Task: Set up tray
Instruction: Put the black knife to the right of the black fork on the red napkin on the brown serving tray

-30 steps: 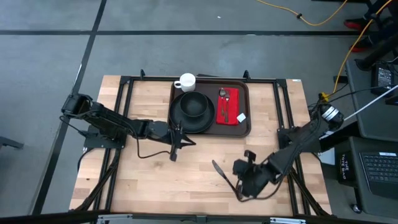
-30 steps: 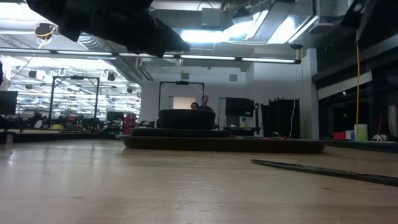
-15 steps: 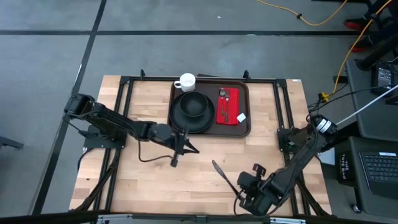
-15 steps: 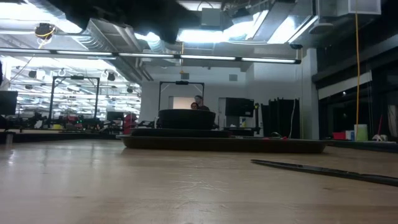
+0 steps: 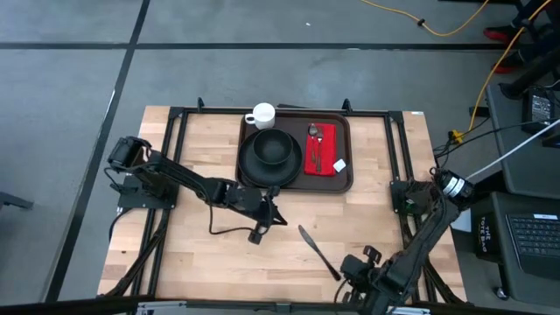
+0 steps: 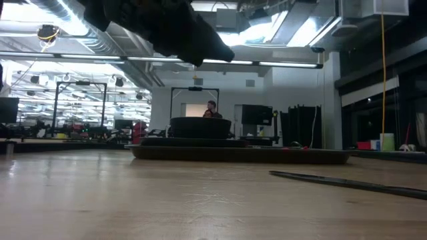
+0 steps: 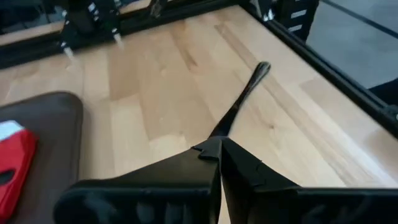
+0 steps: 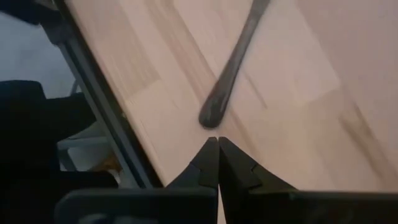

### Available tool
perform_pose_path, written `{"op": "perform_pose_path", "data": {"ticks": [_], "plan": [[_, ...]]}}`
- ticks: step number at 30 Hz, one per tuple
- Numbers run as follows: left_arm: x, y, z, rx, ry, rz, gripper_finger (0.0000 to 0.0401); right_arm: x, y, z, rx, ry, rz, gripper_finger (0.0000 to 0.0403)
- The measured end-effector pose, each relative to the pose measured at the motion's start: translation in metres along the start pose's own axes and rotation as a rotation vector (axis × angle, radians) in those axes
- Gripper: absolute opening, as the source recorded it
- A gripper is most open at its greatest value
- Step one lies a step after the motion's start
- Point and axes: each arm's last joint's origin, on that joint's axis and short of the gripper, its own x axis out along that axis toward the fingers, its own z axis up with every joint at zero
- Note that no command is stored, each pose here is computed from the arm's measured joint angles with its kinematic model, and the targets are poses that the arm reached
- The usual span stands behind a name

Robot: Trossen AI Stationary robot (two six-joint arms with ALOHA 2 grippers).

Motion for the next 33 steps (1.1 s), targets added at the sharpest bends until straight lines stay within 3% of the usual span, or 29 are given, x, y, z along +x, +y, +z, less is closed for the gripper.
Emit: {"op": "perform_pose_path", "data": {"ticks": [16,33], "plan": [[0.004,0.0,-0.001,-0.06,0.016,0.061,0.0003,0.042,0.014,-0.018,0.036,0.033,-0.017,0.0002],[0.004,0.0,-0.002,-0.061,0.024,0.061,0.0003,0.06,0.014,-0.013,0.098,0.006,-0.055,0.0002]]}}
